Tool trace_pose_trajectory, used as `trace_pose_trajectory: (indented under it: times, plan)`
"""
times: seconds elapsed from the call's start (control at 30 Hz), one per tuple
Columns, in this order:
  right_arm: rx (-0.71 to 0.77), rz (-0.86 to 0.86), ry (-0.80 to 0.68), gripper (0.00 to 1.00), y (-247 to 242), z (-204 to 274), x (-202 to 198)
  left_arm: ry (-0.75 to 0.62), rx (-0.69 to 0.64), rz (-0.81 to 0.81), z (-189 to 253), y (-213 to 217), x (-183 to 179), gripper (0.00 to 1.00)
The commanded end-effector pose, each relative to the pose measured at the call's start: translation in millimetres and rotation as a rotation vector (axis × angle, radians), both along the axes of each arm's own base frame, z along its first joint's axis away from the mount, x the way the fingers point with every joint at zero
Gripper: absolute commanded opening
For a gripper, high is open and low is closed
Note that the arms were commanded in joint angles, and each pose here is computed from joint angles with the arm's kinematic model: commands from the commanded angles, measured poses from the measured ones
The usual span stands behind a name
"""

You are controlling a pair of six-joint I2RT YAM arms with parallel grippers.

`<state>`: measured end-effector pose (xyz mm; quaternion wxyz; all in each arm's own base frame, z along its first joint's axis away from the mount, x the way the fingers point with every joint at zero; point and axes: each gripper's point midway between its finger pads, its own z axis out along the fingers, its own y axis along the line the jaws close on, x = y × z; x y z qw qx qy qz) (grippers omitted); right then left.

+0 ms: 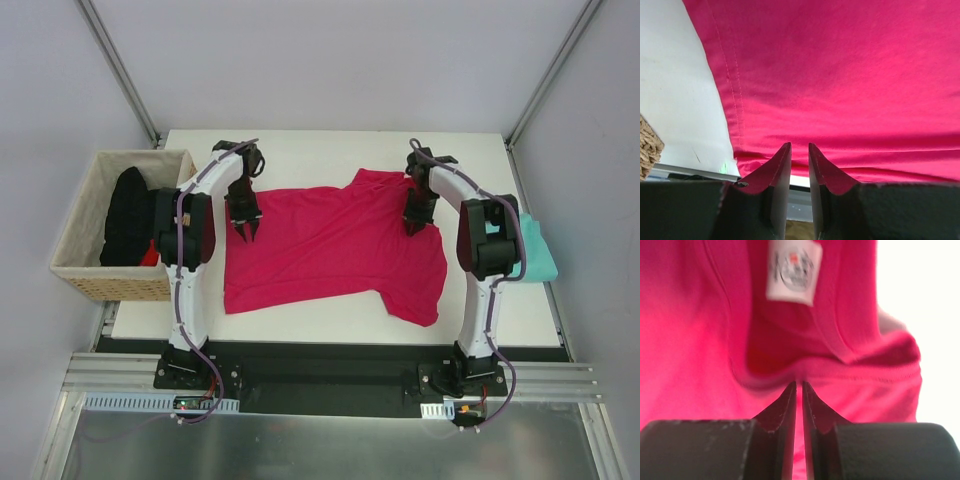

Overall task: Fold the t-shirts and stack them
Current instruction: Flatten out the tshirt

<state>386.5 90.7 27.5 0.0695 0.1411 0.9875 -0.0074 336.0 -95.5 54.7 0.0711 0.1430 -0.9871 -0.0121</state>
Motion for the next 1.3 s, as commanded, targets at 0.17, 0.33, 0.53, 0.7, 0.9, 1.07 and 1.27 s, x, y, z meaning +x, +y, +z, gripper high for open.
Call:
trace_pose_trajectory:
  times: [0.17, 0.33, 0.53, 0.7, 0.9, 1.07, 1.27]
  plan:
    - [0.008, -0.03, -0.016, 0.12, 1, -2, 37, -0.021, -0.018, -0.026, 31, -1, 10, 0.2]
    - [0.025, -0.061, -0.066, 0.13, -8, 1, 64, -0.039, -0.01, -0.026, 44, 2, 6, 0.2]
    - [0.029, -0.114, -0.114, 0.14, -30, 1, 95, -0.045, -0.004, -0.025, 52, 5, -1, 0.2]
    - [0.04, -0.126, -0.152, 0.16, -43, 6, 109, -0.04, -0.005, -0.017, 52, 5, -4, 0.2]
    - [0.072, -0.116, -0.24, 0.21, -42, 51, 109, -0.031, -0.02, -0.015, 41, 2, -8, 0.2]
    - [0.086, -0.101, -0.385, 0.24, -41, 115, 113, -0.015, -0.037, -0.026, 28, -3, -3, 0.2]
    - [0.1, -0.069, -0.535, 0.23, -37, 184, 108, -0.02, -0.062, -0.039, 18, -12, 7, 0.19]
